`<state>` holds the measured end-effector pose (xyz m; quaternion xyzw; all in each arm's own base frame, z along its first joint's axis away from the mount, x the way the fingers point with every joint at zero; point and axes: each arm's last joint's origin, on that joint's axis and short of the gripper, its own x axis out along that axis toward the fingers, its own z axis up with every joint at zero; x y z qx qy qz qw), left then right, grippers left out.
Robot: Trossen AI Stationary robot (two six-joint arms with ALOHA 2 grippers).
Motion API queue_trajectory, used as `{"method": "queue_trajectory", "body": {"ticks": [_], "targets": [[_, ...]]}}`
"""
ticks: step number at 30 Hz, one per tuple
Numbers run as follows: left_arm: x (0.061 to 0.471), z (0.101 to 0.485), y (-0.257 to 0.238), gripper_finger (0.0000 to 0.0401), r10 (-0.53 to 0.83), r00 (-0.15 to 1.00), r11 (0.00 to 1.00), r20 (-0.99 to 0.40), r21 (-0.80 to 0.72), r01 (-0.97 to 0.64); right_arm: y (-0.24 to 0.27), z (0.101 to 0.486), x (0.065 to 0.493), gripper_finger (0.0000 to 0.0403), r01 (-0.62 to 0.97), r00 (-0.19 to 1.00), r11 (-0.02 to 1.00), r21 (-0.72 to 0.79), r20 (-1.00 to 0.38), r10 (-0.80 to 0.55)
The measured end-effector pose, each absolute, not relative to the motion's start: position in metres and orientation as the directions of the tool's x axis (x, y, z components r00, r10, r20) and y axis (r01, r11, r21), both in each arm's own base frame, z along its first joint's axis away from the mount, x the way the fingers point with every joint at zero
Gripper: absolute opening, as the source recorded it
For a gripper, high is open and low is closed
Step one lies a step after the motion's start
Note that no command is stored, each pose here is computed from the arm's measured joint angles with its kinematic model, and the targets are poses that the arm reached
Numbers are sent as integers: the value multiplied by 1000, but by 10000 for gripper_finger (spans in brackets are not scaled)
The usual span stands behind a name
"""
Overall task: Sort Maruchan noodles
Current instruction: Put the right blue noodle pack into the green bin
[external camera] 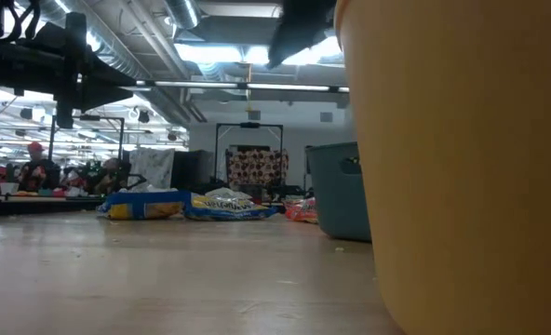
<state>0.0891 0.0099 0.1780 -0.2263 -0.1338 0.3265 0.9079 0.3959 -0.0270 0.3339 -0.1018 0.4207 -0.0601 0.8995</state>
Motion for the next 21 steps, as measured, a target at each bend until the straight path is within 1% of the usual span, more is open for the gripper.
{"method": "queue_trajectory", "body": {"ticks": [1, 3, 5, 7, 10, 13, 17, 21], "targets": [[89, 178, 10, 108, 652, 752, 686, 96, -498, -531, -35, 333, 400, 305, 82, 657, 978, -193, -727, -198], [89, 178, 10, 108, 644, 759, 692, 97, -497, -524, -50, 321, 409, 329, 174, 651, 978, -115, -731, -202], [90, 178, 9, 108, 633, 768, 700, 98, -496, -514, -62, 306, 419, 352, 238, 647, 970, -45, -738, -193], [90, 178, 9, 108, 629, 771, 703, 99, -496, -510, -71, 287, 430, 370, 292, 629, 956, -15, -750, -204], [90, 178, 9, 108, 629, 771, 703, 99, -496, -510, -82, 254, 443, 387, 342, 575, 940, 4, -792, -206], [90, 178, 9, 108, 621, 778, 709, 100, -495, -502, -91, 225, 451, 393, 399, 525, 915, 50, -831, -183], [90, 178, 9, 108, 615, 782, 714, 100, -492, -498, -98, 196, 455, 394, 390, 473, 918, 73, -871, -132], [90, 178, 9, 108, 615, 782, 714, 100, -490, -499, -99, 181, 459, 395, 333, 458, 941, 52, -882, -113]]}}
